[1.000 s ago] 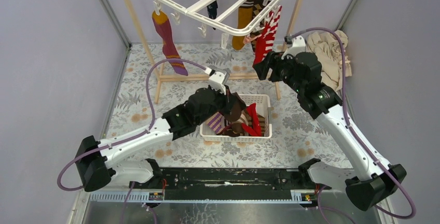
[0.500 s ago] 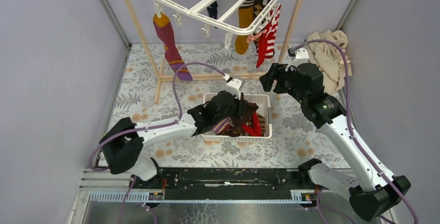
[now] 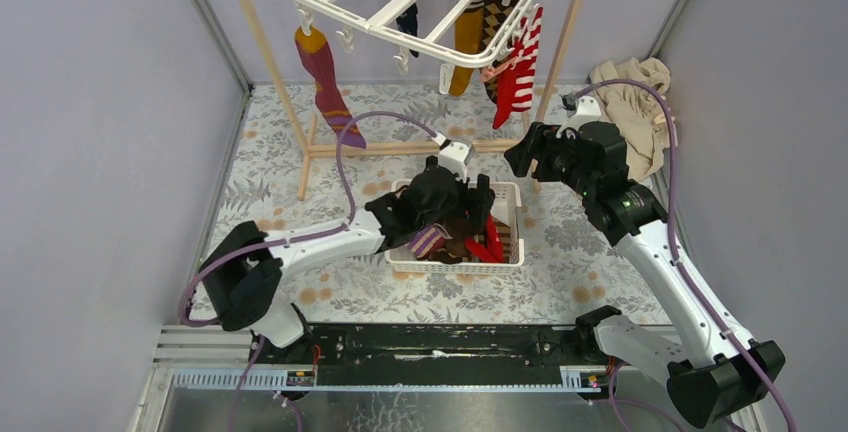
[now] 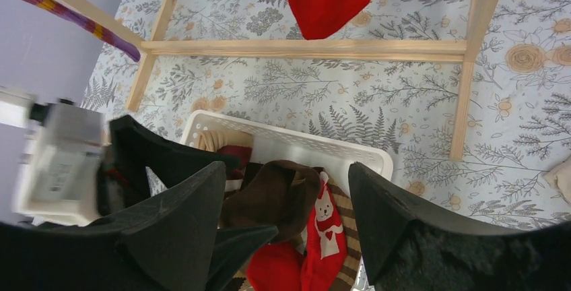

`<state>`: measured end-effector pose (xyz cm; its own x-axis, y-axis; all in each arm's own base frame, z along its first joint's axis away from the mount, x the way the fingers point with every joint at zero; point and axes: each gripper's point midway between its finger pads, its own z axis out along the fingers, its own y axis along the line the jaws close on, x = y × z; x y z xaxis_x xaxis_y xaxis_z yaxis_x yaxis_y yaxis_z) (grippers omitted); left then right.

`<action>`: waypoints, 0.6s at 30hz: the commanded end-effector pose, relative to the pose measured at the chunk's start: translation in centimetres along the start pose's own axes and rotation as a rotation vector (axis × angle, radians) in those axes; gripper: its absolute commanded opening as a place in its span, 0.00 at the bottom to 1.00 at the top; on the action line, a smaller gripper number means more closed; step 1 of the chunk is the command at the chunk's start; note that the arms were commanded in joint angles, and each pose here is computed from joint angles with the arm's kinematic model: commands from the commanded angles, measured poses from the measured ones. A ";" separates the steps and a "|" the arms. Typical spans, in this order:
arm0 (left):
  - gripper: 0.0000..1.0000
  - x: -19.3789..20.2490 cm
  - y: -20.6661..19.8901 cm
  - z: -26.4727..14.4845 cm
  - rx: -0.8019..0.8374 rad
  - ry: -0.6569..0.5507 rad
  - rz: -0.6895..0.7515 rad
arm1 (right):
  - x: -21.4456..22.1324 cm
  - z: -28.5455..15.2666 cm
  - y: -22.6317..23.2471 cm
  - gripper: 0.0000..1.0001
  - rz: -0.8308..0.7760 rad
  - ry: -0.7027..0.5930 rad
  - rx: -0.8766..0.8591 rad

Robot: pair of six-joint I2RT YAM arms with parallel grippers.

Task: Remove the socks clipped to the hanger
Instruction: Place the sock in the bin.

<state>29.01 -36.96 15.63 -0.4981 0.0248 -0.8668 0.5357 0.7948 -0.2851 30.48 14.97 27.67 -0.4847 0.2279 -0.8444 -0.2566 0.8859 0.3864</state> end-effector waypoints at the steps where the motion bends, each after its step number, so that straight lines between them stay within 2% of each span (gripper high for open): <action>1: 0.99 -5.9 -1.3 -2.8 0.017 -0.105 0.002 | -0.5 0.3 0.7 0.74 0.020 -0.018 -0.046; 8: 0.99 -9.0 -0.9 -8.1 -0.004 -0.132 -0.024 | -0.2 0.8 0.6 0.74 0.025 -0.019 -0.046; 18: 0.98 -6.9 0.7 -13.8 -0.006 -0.123 -0.163 | -2.8 3.9 0.2 0.68 0.034 -0.079 -0.039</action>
<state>24.48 -29.99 29.16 -0.4322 -0.1642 -0.8867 0.5137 0.7633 -0.3917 32.51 15.39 25.08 -0.5262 0.2387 -0.8162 -0.2301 0.8840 0.4069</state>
